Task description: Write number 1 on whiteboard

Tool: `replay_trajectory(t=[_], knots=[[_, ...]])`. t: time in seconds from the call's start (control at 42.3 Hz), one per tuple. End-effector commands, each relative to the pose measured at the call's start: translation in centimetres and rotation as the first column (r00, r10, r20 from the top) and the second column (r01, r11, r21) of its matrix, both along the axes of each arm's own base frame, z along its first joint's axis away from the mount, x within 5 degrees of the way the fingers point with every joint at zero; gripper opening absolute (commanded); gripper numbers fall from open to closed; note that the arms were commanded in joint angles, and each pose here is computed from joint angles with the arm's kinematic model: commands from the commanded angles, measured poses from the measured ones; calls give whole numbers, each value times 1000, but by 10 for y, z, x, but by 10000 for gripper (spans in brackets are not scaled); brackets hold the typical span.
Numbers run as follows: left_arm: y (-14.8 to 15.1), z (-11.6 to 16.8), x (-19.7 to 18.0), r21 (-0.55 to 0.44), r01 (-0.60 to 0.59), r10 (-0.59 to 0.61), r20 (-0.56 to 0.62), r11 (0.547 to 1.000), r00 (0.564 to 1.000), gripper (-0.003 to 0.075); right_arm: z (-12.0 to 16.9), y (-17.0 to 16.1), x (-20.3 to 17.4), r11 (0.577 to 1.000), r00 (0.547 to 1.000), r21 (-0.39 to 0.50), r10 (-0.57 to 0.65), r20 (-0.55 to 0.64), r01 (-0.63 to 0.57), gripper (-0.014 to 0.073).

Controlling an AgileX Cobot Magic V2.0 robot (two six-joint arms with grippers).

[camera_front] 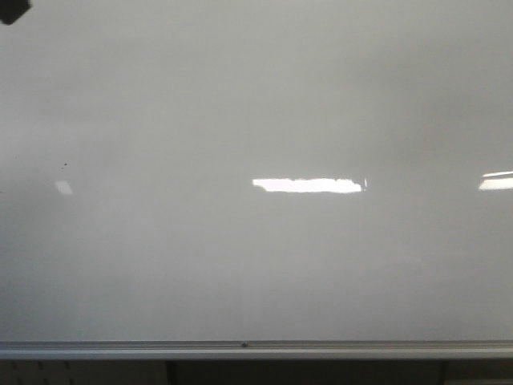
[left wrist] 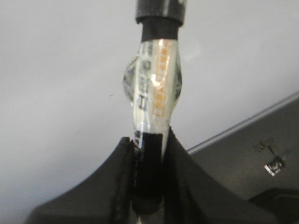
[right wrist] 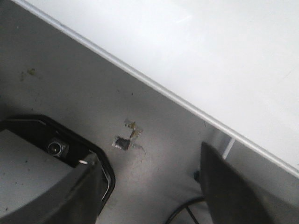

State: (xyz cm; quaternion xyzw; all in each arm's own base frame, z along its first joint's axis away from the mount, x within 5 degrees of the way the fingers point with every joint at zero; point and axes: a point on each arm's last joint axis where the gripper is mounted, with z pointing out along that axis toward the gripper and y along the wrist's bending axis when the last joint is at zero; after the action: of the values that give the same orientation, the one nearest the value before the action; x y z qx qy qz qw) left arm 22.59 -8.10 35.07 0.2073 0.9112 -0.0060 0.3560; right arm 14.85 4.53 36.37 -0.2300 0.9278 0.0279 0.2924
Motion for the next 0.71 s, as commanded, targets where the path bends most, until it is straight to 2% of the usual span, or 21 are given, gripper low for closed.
replay_trajectory(t=[0.0,0.071,0.213,0.685], knots=[[30,3,6,-84,-148,157,108,985,982,27,18,-3,-3,999,990,39,-19,138,13,481],[47,-12,12,-125,-243,256,95,962,962,27,20,-3,-3,999,987,46,-21,157,13,481],[64,-33,27,-208,-318,348,130,925,928,27,20,-2,-3,999,985,53,-21,169,13,481],[62,-82,87,-260,-303,357,193,917,914,29,21,-1,-1,998,983,69,-22,185,10,481]])
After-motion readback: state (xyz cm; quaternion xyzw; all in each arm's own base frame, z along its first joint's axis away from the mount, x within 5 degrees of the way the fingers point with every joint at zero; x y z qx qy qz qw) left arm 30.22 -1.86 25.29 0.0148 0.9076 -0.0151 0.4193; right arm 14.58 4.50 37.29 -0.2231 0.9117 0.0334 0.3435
